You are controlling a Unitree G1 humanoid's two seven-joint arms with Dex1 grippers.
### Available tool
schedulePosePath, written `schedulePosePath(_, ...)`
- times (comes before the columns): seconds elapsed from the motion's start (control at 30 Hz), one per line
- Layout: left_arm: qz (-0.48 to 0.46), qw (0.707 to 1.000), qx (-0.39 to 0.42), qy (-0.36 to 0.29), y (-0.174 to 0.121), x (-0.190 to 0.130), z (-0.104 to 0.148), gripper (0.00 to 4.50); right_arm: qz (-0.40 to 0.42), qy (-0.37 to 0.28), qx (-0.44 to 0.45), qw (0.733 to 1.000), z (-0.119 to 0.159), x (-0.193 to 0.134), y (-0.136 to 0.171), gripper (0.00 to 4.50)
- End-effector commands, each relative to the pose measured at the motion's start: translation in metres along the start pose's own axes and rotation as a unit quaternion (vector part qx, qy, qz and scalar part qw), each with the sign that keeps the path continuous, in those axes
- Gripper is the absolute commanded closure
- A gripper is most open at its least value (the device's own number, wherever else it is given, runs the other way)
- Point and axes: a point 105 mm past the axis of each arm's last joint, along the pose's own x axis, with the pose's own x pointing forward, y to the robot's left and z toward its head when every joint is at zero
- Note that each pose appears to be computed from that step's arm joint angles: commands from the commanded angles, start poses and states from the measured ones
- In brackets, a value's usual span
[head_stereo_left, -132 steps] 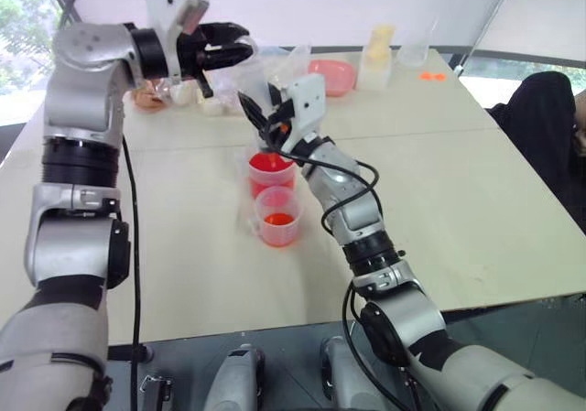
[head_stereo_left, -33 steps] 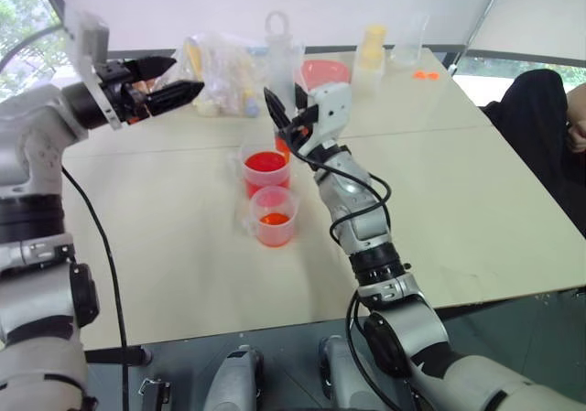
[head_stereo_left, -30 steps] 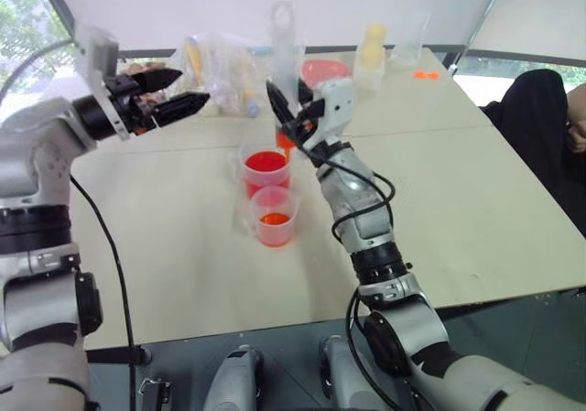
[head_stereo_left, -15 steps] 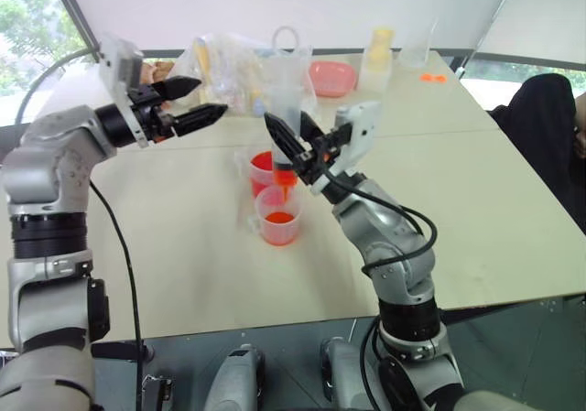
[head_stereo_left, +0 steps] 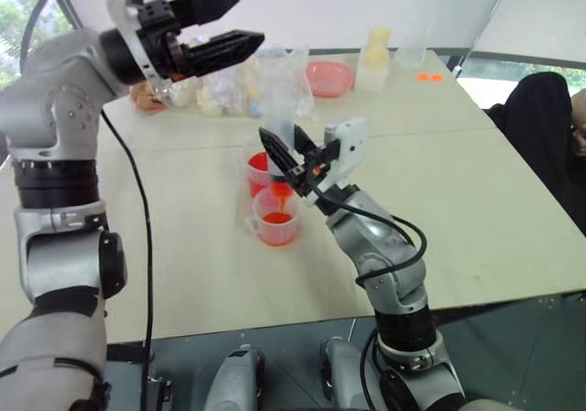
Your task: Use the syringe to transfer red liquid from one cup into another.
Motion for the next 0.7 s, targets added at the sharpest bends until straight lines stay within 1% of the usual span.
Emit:
schedulePosePath(0.03,-0.001,0.999,0.037,0.014,0.004,0.007,0.000,0.03,0.018,-0.034,-0.013,0.999,0.014,0.004,0.010,2.95)
schedulePosePath(0.2,-0.014,0.998,0.048,0.043,0.004,0.008,-0.014,0.03,0.014,-0.037,-0.021,0.999,0.014,0.004,0.008,2.95)
schedulePosePath(0.43,-0.013,0.996,0.066,0.055,0.005,0.020,-0.022,0.03,0.016,-0.036,-0.028,0.999,0.011,0.004,0.010,2.95)
schedulePosePath(0.53,-0.025,0.997,0.063,0.045,0.002,0.026,-0.022,0.03,0.020,-0.034,-0.031,0.999,0.009,0.004,0.011,2.95)
schedulePosePath(0.6,-0.035,0.997,0.063,0.039,-0.001,0.029,-0.021,0.56,0.020,-0.035,-0.031,0.999,0.009,0.004,0.011,2.95)
schedulePosePath(0.67,-0.041,0.996,0.064,0.037,-0.002,0.031,-0.020,1.42,0.020,-0.035,-0.031,0.999,0.009,0.004,0.011,2.95)
schedulePosePath(0.7,-0.047,0.996,0.063,0.035,-0.004,0.031,-0.019,1.77,0.019,-0.035,-0.031,0.999,0.009,0.004,0.011,2.95)
